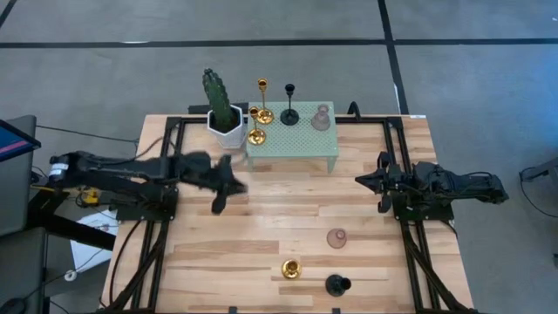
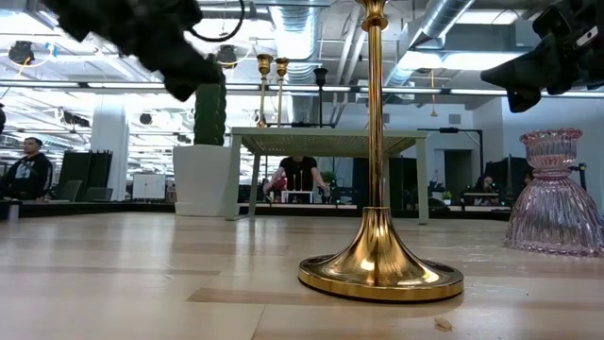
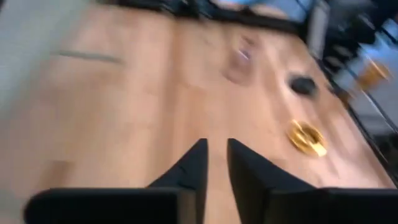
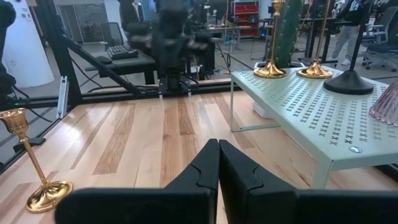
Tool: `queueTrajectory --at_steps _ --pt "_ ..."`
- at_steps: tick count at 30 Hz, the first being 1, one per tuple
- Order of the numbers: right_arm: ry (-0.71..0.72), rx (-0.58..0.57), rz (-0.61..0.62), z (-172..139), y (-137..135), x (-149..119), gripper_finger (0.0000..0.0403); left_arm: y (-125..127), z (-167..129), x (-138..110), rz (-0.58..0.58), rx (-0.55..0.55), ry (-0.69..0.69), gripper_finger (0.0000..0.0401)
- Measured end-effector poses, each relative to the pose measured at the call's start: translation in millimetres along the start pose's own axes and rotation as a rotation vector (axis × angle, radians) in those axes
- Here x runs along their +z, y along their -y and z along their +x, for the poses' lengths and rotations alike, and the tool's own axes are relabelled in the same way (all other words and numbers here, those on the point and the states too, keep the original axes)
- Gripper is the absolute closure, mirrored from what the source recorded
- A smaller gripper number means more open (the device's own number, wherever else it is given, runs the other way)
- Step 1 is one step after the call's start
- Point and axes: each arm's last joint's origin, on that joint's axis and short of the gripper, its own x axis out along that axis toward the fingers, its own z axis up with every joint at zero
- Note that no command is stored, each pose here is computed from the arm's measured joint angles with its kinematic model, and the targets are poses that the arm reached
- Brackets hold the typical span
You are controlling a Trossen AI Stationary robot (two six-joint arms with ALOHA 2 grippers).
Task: Pick & Place candle stick holders
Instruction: Put the gold candle holder on the shelf
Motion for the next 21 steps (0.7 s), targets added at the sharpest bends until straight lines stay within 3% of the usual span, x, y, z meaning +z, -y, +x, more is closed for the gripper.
queueTrajectory --at_steps 3,9,12,21 --pt "0.000 0.000 0.000 0.0 0.0 0.0 0.0403 20.9 15.0 -22.7 0.039 -0.121 -0.020 0.0374" --pt "0.001 0.000 0.000 0.0 0.0 0.1 0.0403 58.4 44.1 -50.6 0.232 -0.309 0.155 0.0394" --pt "0.001 0.000 0.001 0.0 0.0 0.1 0.0403 66.6 58.4 -60.0 0.307 -0.332 0.173 0.0386" --pt "0.001 0.000 0.040 0.0 0.0 0.1 0.0403 71.8 109.2 -81.9 0.298 -0.273 0.187 0.0368"
